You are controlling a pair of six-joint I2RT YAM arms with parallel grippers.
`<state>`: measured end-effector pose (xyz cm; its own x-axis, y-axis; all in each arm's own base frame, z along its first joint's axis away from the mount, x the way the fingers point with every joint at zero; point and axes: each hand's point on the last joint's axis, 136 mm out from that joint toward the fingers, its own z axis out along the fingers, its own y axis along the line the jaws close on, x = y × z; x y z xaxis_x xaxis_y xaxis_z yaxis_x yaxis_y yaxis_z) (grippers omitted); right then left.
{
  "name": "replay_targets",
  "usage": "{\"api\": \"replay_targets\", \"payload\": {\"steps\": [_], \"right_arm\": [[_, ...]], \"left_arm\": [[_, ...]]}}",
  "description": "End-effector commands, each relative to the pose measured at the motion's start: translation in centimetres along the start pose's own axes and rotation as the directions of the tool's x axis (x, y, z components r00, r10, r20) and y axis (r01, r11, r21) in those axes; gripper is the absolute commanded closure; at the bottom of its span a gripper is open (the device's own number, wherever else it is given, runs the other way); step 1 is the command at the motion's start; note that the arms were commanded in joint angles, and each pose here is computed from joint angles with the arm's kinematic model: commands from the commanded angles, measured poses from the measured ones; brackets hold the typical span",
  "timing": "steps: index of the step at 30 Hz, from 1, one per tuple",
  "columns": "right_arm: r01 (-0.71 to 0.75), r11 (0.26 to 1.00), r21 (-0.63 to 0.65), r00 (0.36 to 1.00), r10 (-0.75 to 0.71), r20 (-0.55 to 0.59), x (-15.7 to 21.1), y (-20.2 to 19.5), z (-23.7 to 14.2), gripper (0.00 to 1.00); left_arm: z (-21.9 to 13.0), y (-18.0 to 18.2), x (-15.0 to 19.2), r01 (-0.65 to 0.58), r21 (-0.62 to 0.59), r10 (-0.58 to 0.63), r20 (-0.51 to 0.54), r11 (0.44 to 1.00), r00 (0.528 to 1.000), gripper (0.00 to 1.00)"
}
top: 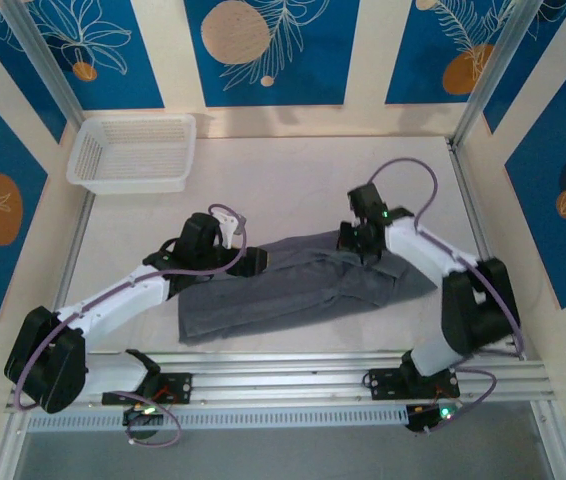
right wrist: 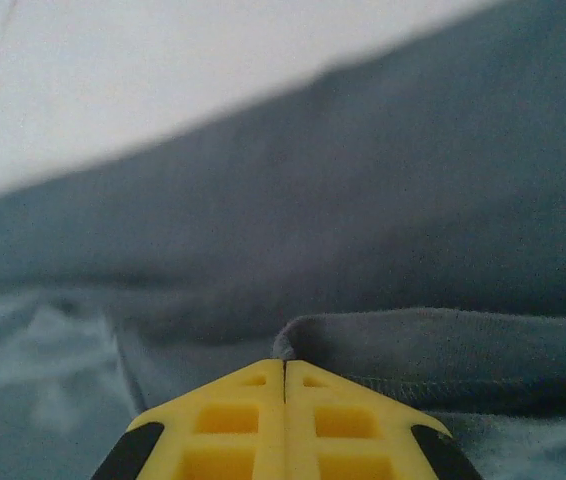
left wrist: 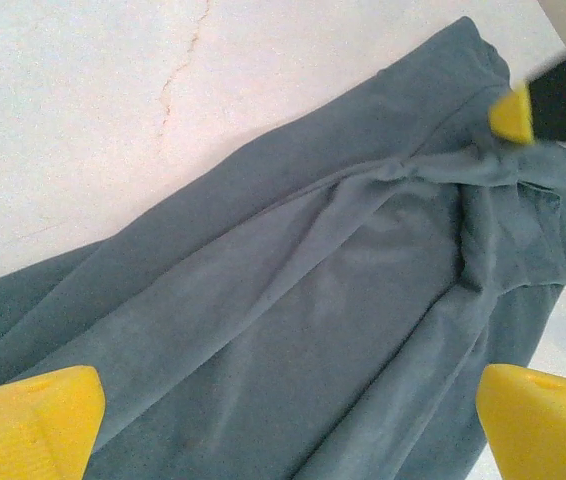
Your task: Fold the inside-out t-shirt
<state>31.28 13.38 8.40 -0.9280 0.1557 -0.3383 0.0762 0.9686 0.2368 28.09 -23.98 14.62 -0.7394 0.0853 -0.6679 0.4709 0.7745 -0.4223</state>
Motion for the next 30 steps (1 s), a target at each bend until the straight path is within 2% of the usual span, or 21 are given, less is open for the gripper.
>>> {"api": "replay_targets", "payload": {"steps": [1,2,5,7,9,11,13,14,15,16,21,25,30], "right_arm": [[-0.07,0.997,0.013,0.991,0.071,-0.115,6.8,-0.8,0.5,0.89],[-0.089,0.996,0.016,0.989,0.09,-0.119,7.8,-1.1,0.0,0.82],[-0.126,0.991,-0.041,0.989,0.122,-0.078,7.8,-0.9,-2.2,0.71],[-0.135,0.988,-0.081,0.991,0.136,0.009,6.0,-0.6,-4.1,0.64],[-0.142,0.984,-0.106,0.98,0.155,0.122,3.3,-0.8,-5.4,0.57],[-0.204,0.975,-0.093,0.964,0.217,0.156,1.0,-2.1,-5.1,0.56],[-0.29,0.955,-0.068,0.945,0.296,0.138,-0.7,-3.8,-3.8,0.62],[-0.333,0.941,-0.056,0.934,0.338,0.116,-1.3,-4.6,-2.9,0.71],[-0.363,0.93,-0.056,0.925,0.366,0.096,-1.8,-5.2,-1.9,0.8],[-0.379,0.924,-0.051,0.92,0.382,0.083,-2.1,-5.7,-1.0,0.85],[-0.442,0.897,0.022,0.897,0.442,-0.018,-1.9,-8.3,3.3,1.0],[-0.451,0.886,0.106,0.882,0.461,-0.101,-0.6,-9.3,5.3,1.0],[-0.467,0.873,0.138,0.867,0.483,-0.123,0.6,-9.8,6.0,1.0]], "left_arm": [[0.1,-0.2,-0.4,-0.019,-0.016,0.019,-0.005,1.0,1.0,0.04],[0.3,0.0,-0.4,-0.015,-0.026,0.015,-0.009,1.0,1.0,0.04],[0.7,0.7,-0.4,0.008,-0.063,-0.009,-0.015,0.998,1.0,0.04],[0.9,1.4,-0.4,0.035,-0.103,-0.037,-0.013,0.994,0.999,0.04],[1.0,3.0,-0.5,0.092,-0.192,-0.093,0.0,0.977,0.996,0.04],[0.9,5.0,-0.4,0.174,-0.305,-0.175,0.024,0.936,0.984,0.11],[0.8,7.0,0.0,0.263,-0.419,-0.269,0.046,0.869,0.962,0.44],[0.8,7.6,0.2,0.287,-0.459,-0.3,0.045,0.841,0.953,0.69],[1.1,8.0,0.5,0.299,-0.49,-0.323,0.037,0.819,0.946,0.9],[1.4,8.3,0.7,0.301,-0.515,-0.336,0.025,0.803,0.941,1.0],[3.1,9.4,2.8,0.253,-0.641,-0.385,-0.072,0.725,0.92,1.0],[4.5,10.3,4.2,0.275,-0.675,-0.43,-0.071,0.685,0.9,1.0],[8.2,10.5,5.2,0.303,-0.647,-0.467,-0.093,0.7,0.879,1.0]]}}
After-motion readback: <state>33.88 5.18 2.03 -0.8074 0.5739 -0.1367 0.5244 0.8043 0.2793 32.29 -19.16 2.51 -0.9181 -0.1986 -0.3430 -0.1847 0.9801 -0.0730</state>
